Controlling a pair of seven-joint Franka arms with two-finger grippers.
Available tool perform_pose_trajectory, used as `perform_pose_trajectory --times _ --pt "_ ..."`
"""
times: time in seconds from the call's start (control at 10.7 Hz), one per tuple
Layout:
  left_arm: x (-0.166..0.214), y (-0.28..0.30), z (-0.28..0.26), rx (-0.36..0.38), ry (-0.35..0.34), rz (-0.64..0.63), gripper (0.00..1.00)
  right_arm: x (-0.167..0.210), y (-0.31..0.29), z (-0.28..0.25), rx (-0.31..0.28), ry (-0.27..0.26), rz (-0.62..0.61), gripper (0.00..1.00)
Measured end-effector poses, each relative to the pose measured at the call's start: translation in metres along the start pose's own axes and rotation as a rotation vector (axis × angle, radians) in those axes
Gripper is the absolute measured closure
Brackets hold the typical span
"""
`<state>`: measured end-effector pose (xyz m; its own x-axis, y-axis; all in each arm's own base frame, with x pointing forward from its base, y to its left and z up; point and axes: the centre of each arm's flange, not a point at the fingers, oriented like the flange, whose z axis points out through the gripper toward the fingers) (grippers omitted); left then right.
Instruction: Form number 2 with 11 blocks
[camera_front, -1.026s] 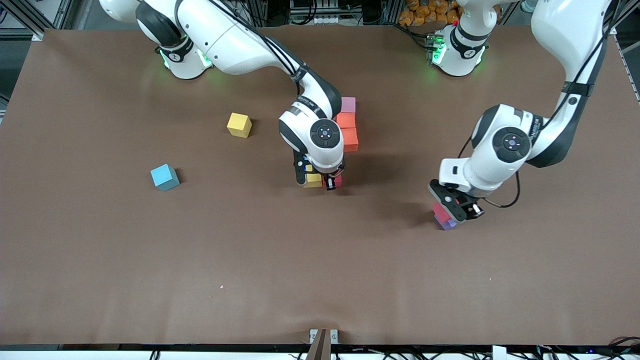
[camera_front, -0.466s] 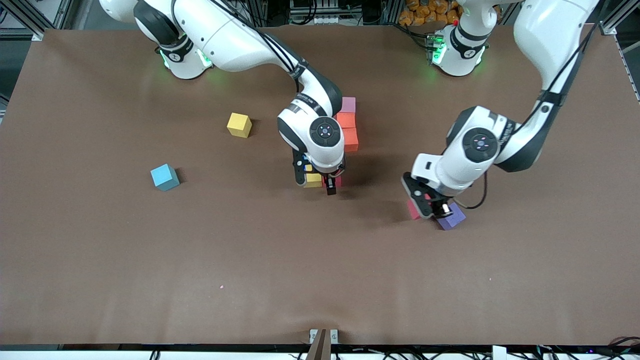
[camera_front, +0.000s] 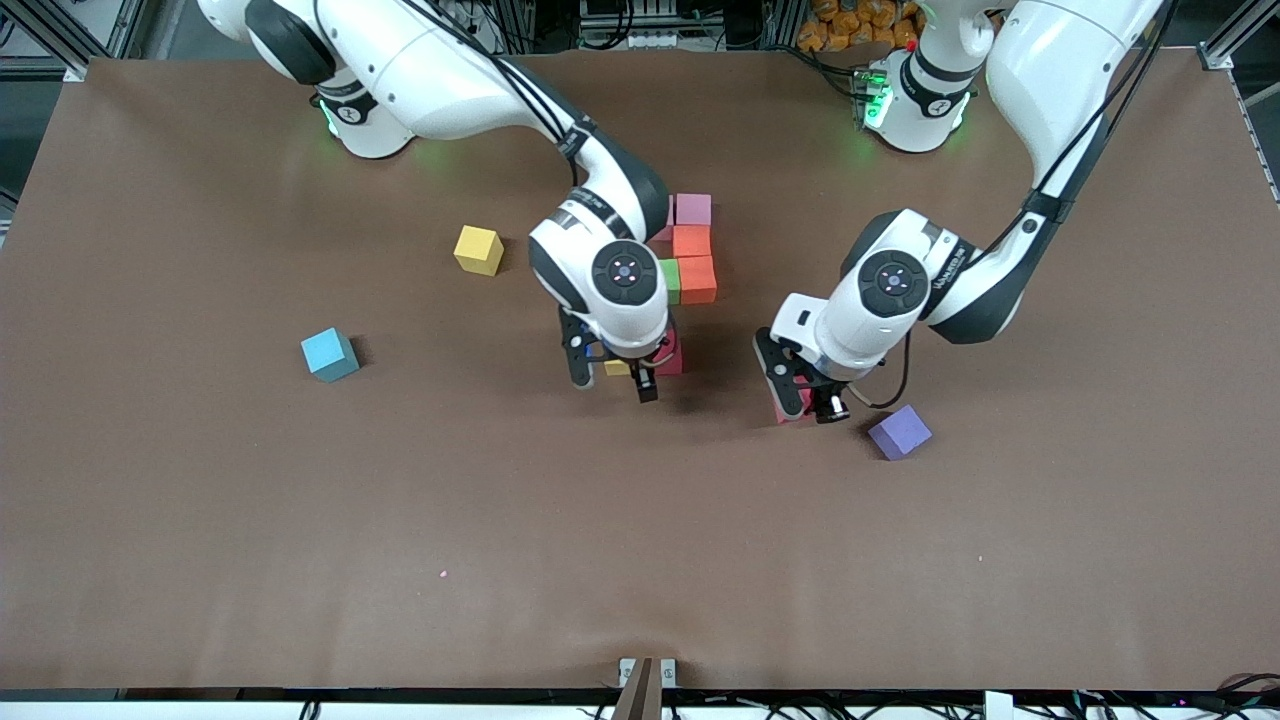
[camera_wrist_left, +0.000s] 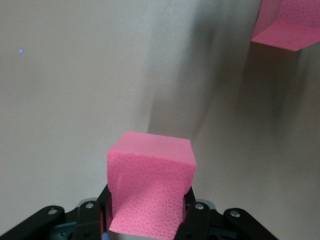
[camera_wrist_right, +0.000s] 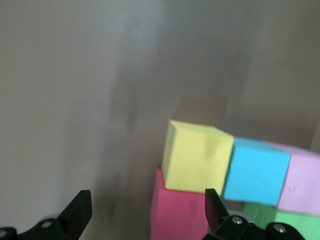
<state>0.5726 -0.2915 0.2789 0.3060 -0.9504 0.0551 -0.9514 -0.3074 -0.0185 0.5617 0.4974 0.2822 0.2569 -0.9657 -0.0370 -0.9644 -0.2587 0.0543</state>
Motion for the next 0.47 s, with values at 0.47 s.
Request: perform_pose_trajectory --times 0.47 --pt "0.04 0.046 0.011 -0.021 -0.005 -0.069 0.46 0.133 -0.044 -0.04 -0.012 -0.006 -0.19 0.0"
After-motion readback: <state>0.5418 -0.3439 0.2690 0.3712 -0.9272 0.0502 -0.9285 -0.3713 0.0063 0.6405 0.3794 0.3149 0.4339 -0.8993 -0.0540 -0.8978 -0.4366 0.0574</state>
